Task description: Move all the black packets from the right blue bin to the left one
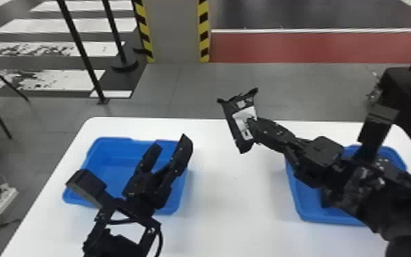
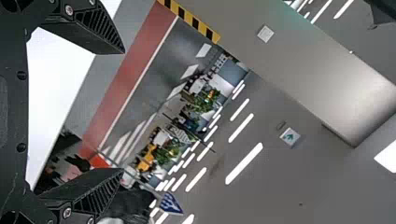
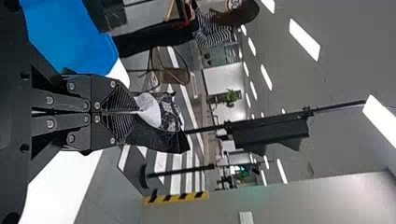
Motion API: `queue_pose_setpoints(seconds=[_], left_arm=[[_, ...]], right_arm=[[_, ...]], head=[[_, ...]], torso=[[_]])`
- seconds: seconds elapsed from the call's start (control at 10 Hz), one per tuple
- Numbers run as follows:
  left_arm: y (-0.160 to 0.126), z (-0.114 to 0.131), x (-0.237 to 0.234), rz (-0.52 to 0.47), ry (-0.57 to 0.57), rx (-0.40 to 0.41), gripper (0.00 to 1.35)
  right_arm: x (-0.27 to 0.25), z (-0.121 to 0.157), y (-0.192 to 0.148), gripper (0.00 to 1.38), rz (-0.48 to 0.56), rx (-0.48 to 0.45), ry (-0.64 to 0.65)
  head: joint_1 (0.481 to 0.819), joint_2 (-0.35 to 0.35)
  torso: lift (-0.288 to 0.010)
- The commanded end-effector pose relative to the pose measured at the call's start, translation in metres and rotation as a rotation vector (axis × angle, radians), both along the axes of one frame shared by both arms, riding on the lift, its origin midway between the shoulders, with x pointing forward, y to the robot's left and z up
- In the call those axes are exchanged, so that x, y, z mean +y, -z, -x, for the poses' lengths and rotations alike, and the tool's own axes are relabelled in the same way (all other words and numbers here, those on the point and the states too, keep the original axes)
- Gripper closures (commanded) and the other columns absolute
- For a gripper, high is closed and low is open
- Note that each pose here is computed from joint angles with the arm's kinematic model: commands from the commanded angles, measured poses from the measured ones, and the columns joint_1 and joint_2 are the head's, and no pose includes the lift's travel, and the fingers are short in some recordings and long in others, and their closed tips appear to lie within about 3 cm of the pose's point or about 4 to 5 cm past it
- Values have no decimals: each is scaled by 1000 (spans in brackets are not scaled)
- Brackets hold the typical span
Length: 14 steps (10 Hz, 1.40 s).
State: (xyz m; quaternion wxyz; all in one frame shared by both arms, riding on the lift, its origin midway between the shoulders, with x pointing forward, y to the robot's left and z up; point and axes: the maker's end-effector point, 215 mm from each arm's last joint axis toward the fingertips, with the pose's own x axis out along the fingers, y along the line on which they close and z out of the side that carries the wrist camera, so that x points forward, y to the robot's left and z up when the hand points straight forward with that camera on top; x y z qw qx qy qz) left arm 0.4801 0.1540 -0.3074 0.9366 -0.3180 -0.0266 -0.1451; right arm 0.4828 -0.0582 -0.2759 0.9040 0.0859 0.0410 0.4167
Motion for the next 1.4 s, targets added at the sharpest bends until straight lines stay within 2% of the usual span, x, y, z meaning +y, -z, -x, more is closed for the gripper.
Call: queue_pose_setpoints(seconds=[0.0,0.2,0.5,0.9,1.3], left_arm=[[-19,-6,11,84,-9,-39,128],[-24,-10,15,85,10,-43,128],[-11,-10,-5,59,74,2,128],[-31,-15,-18,68,95,-50,128],[-33,-14,-35,65,150,-40,156]], right_arm=[[19,9,16,1134,-30,57,-67],[48,20,7,1134,-74,70,-168],[79,27,12,1134,-110,106,-242],[81,22,7,1134,-136,100,-247],[87,14,10,1134,-142,106,-257]], head=[[695,102],[695,150],[695,194],[695,197],[695,165]], torso=[[-110],[-110],[-110],[-110],[-110]])
